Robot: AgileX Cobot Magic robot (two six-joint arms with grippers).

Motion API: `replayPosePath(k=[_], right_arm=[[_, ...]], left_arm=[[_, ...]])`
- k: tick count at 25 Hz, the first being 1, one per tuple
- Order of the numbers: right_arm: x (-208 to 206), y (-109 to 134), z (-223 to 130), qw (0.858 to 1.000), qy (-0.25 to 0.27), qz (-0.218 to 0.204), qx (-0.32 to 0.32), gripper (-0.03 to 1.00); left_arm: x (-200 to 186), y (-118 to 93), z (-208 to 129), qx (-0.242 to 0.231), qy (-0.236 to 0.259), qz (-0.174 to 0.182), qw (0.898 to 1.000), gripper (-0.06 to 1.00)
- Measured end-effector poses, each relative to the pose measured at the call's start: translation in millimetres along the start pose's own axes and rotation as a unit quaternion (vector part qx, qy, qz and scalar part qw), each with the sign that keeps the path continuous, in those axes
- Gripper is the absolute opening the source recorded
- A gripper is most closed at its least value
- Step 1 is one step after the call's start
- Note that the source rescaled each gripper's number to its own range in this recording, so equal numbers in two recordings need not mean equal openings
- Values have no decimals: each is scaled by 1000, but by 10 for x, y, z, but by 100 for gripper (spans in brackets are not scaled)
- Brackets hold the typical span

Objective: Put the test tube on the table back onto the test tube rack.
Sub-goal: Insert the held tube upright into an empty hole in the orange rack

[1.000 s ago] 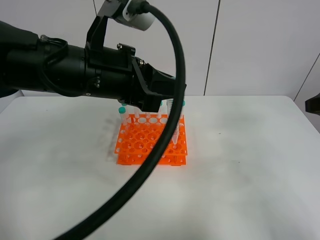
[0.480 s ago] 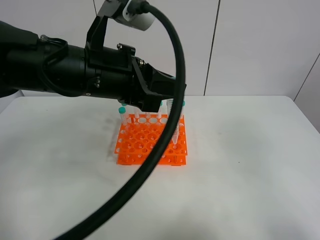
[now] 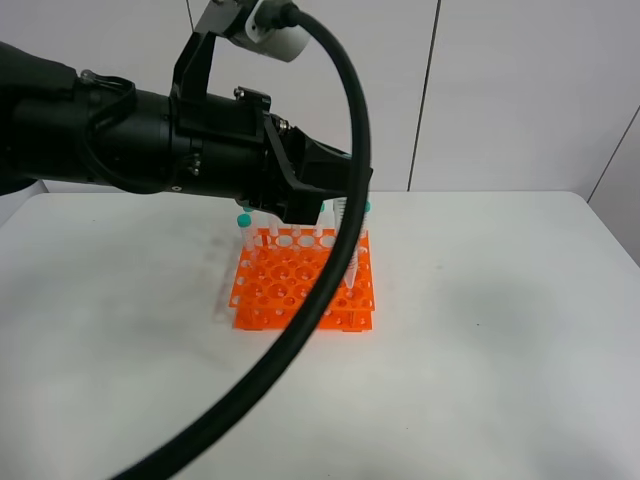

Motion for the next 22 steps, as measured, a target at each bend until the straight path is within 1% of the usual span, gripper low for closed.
replayPosePath(k=[4, 8, 10, 17, 22], right_arm=[[41, -4, -211, 1000, 8, 1, 12, 93], [222, -26, -480, 999, 48, 0, 15, 93], [303, -37, -565, 998, 57, -1, 16, 93], [381, -52, -601, 998, 54, -3, 17, 93], [402, -54, -689, 997, 72, -3, 18, 93]], left_arm=[[0, 0, 0, 0, 0, 0, 1000, 0], [0, 0, 0, 0, 0, 0, 1000, 0], [0, 0, 0, 0, 0, 0, 1000, 0], [0, 0, 0, 0, 0, 0, 1000, 0], [0, 0, 0, 0, 0, 0, 1000, 0]])
Point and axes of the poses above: a point on each arm's last joint axis where the gripper is mounted, x pointing out along that axis toward the gripper, y along the wrist's bending axis when the last joint is at zero, z = x × y, the point moved 10 cm from there along x, pointing out along that axis toward the gripper, and after that the axes turned 6 degrees about x, right-handed, at the moved point
